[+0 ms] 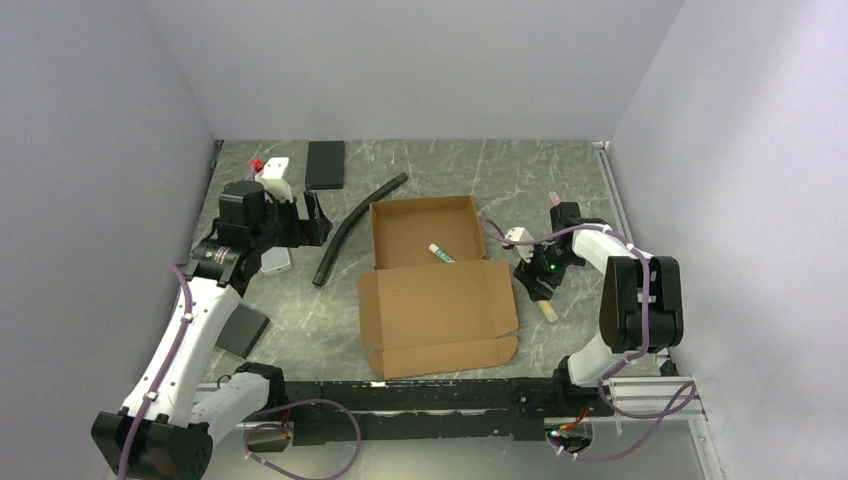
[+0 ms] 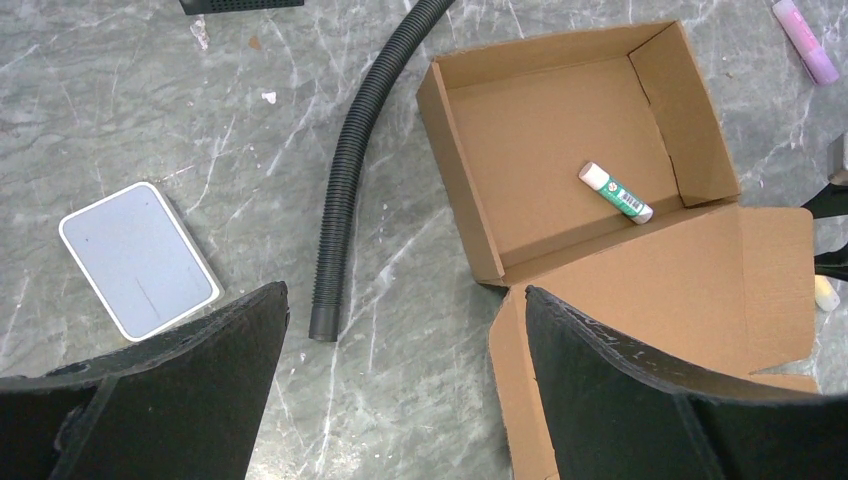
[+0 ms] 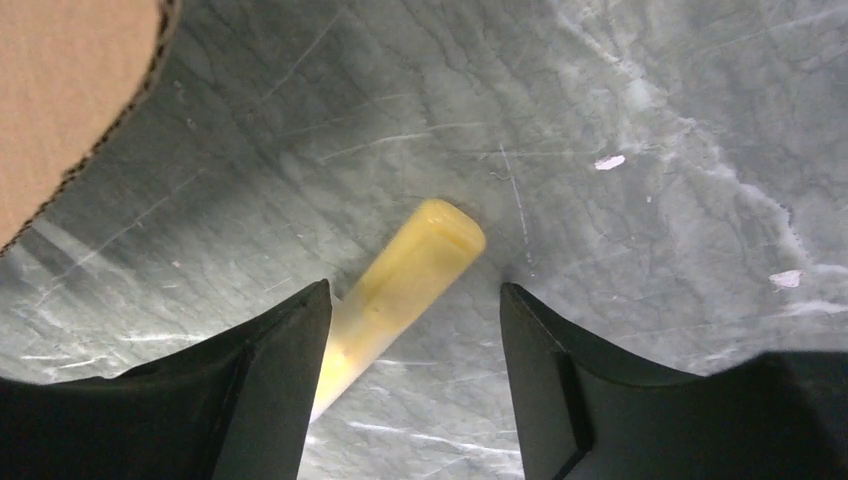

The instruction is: Fold the paper box

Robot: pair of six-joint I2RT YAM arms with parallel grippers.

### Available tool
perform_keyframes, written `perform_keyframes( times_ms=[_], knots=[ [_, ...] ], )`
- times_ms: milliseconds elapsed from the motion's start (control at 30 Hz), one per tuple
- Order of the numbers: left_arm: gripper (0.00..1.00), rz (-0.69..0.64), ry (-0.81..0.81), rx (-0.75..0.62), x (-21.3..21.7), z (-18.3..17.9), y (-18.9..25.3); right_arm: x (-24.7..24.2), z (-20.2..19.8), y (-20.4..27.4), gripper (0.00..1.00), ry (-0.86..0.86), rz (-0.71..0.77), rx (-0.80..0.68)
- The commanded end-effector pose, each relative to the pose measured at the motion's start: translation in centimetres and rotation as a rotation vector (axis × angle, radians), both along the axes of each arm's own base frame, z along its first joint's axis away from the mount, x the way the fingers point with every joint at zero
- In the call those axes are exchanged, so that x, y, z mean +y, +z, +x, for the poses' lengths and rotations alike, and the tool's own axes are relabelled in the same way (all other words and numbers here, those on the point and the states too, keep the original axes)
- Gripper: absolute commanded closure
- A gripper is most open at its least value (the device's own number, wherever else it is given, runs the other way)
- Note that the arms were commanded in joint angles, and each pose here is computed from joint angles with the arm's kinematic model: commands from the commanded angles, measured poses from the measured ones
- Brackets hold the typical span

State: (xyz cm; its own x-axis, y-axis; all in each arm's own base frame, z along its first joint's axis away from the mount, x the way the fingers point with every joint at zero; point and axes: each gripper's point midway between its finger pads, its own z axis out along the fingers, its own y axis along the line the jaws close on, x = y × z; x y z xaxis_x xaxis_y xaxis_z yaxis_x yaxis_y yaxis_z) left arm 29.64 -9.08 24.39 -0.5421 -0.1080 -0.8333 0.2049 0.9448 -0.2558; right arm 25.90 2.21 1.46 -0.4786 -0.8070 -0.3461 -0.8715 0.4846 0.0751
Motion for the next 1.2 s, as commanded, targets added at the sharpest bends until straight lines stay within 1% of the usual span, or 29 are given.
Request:
perform_keyframes(
  times_ms=[0,67,167,233,300,333,433,567,700,967,1067,1167],
  knots=[
    [0.08,-0.009,0.010,-0.059,0.2,0.2,1.3,-1.0,-0.4,-1.1,0.37,-0.027,-0.071,0.040],
    [0.08,-0.010,0.011,-0.061,0.2,0.2,1.3,-1.2,-0.5,-1.4,0.41,-0.034,-0.083,0.060],
    [0.08,-0.009,0.013,-0.060,0.3,0.2,1.3,-1.7,-0.3,-1.7,0.52,-0.055,-0.111,0.071],
    [0.08,-0.010,0.013,-0.062,0.3,0.3,1.4,-2.3,0.3,-1.8,0.64,-0.084,-0.142,0.061],
    [0.08,-0.009,0.012,-0.064,0.3,0.2,1.4,-2.7,1.1,-1.6,0.77,-0.115,-0.164,0.040],
    [0.08,-0.010,0.012,-0.065,0.3,0.2,1.4,-2.7,1.5,-1.4,0.86,-0.128,-0.167,0.026],
    [0.08,-0.008,0.014,-0.068,0.3,0.2,1.5,-2.6,2.6,-0.6,1.00,-0.158,-0.154,-0.010],
    [0.08,-0.008,0.013,-0.069,0.3,0.2,1.5,-2.1,3.6,0.7,1.00,-0.176,-0.096,-0.052],
    [0.08,-0.012,0.010,-0.068,0.2,0.2,1.5,-1.5,4.8,2.8,1.00,-0.179,-0.035,-0.129],
    [0.08,-0.010,0.014,-0.079,0.4,0.1,1.7,1.2,7.8,9.6,1.00,-0.128,0.132,-0.335],
    [0.08,-0.011,0.015,-0.079,0.4,0.1,1.8,3.1,8.6,12.6,1.00,-0.042,0.184,-0.399],
    [0.08,-0.011,0.015,-0.080,0.4,0.1,1.8,6.5,8.8,14.8,1.00,0.101,0.191,-0.432]
  ],
)
